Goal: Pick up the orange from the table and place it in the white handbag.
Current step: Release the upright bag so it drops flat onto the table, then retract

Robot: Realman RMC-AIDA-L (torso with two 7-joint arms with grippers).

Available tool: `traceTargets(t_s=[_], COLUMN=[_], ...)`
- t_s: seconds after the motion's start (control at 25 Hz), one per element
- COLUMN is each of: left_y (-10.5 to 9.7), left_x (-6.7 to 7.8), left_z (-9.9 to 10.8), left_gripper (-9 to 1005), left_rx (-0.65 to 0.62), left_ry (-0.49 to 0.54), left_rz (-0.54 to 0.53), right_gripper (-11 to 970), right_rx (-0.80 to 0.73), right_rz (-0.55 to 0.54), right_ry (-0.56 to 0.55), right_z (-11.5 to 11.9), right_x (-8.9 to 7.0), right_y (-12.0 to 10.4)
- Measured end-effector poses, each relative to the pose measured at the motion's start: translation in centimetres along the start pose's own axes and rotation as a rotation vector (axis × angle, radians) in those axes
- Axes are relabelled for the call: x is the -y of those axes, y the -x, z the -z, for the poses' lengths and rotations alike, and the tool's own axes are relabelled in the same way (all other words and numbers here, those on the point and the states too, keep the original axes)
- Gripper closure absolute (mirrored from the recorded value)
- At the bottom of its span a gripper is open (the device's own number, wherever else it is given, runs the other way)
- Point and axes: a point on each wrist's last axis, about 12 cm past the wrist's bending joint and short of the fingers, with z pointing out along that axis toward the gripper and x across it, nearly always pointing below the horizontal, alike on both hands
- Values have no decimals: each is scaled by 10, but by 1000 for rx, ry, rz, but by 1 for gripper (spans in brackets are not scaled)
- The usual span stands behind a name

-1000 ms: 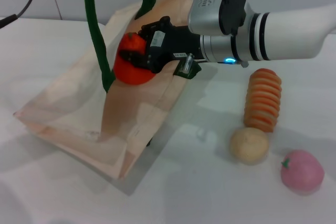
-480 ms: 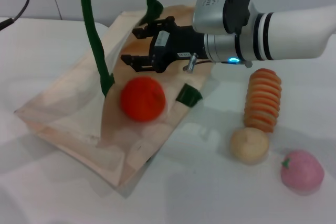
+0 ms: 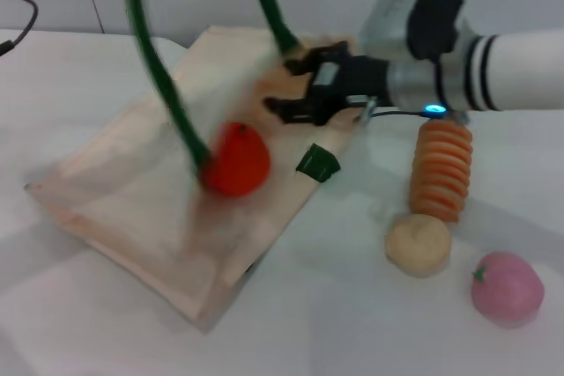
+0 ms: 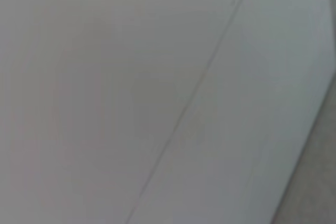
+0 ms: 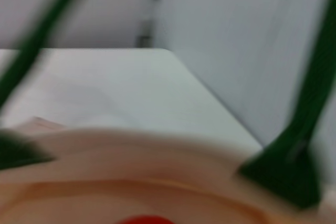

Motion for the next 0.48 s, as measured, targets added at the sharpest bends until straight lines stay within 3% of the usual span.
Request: traceTargets(t_s=[0.08,0.28,0.48], left_y=[-1,-6,-11], left_x=[-2,-7,-10], left_z=[4,10,12], left_gripper=[857,634,572], left_rx=[4,11,17], left_ry=[21,64,88], left_rz=[4,18,35], right_gripper=[300,301,301], right_rx=[4,30,37], right_rz=[-27,-74,-115], right_ry=[-43,-151,-274], right_z=[9,39,71], right_x=[8,26,41], right_y=[-9,-27,-42])
